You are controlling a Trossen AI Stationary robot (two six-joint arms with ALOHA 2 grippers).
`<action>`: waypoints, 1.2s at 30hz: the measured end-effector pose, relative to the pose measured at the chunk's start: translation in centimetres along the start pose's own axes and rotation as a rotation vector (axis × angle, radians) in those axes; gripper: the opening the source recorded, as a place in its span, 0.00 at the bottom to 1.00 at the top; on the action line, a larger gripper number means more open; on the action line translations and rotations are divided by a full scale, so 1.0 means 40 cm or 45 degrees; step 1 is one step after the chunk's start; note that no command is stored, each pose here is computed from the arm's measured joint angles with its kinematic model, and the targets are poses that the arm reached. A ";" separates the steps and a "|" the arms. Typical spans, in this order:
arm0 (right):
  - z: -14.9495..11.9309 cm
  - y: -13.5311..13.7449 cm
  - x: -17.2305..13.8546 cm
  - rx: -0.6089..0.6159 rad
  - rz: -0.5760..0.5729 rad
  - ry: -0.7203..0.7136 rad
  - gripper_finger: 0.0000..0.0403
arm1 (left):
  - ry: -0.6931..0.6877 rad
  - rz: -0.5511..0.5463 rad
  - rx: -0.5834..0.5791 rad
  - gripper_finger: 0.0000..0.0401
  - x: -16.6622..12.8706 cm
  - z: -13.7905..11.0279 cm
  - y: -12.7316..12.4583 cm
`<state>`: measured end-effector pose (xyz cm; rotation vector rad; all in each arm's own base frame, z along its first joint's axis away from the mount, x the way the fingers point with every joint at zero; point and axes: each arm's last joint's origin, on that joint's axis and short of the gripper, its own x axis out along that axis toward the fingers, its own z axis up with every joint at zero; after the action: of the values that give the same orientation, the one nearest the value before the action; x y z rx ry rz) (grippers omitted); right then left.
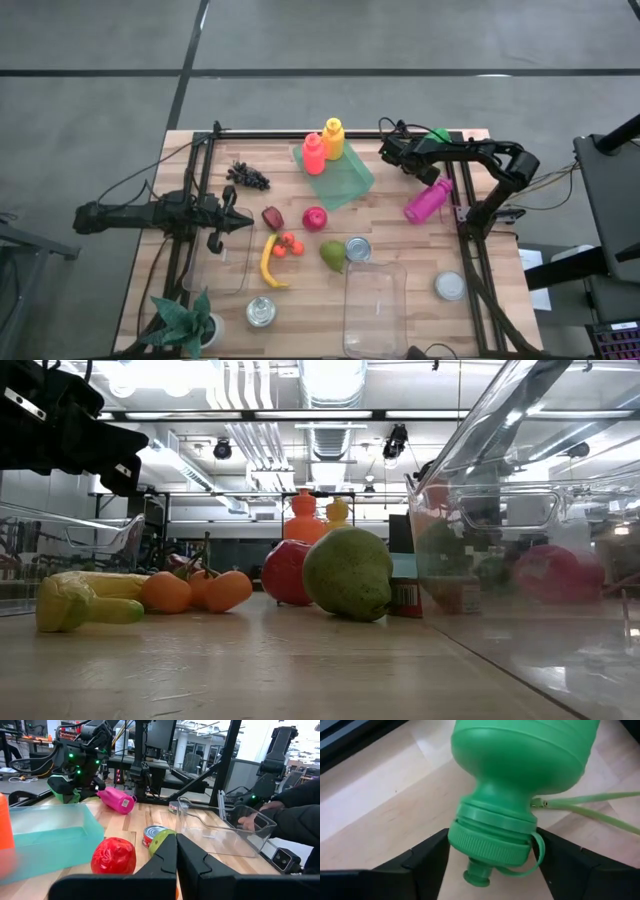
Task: Pick & Place Food Item
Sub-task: Put the green water bottle into the green bin
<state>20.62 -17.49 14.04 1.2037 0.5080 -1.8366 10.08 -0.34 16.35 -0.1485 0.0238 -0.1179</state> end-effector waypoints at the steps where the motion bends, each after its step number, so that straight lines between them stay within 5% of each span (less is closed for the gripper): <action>1: 0.000 0.000 0.000 0.000 0.001 0.001 0.62 | 0.000 0.001 0.000 0.00 0.000 0.000 0.000; 12: -0.004 -0.002 0.001 0.014 -0.005 0.053 0.33 | 0.000 0.000 0.000 0.00 0.000 0.000 0.000; 36: -0.035 -0.014 -0.034 -0.182 0.017 0.306 0.32 | 0.000 0.000 0.000 0.00 0.000 0.000 0.000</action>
<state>21.13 -15.60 14.56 1.3327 0.7504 -1.6228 10.08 -0.34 16.36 -0.1485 0.0237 -0.1175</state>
